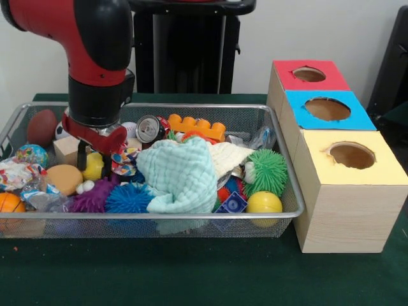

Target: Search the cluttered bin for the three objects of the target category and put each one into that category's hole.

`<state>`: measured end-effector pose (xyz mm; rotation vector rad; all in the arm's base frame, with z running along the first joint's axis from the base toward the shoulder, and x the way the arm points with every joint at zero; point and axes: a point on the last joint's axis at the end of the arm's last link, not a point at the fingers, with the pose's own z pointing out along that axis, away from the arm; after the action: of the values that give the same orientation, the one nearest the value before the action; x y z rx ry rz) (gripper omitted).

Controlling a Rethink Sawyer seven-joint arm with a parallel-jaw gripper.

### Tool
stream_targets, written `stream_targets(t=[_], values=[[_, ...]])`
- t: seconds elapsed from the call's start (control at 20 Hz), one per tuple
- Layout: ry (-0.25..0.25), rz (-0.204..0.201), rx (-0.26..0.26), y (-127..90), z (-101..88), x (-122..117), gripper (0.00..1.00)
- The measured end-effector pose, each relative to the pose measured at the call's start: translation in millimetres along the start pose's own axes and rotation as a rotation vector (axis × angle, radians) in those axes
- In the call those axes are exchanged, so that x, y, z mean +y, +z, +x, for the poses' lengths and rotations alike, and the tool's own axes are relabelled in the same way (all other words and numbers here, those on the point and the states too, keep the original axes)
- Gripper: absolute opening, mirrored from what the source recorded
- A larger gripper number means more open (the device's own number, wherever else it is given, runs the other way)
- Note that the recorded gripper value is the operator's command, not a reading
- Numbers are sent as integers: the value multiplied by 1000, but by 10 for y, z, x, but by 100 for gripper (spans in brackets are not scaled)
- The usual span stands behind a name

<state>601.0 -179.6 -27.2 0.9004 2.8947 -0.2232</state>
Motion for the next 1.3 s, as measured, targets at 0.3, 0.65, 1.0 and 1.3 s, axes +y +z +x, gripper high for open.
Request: stream_targets(t=[0.3,0.65,1.0,1.3], values=[[18,-12,-9,5,-20,372,100],[41,-8,4,18,92,636,100],[108,22,7,19,121,680,100],[166,43,1,0,147,744,100]])
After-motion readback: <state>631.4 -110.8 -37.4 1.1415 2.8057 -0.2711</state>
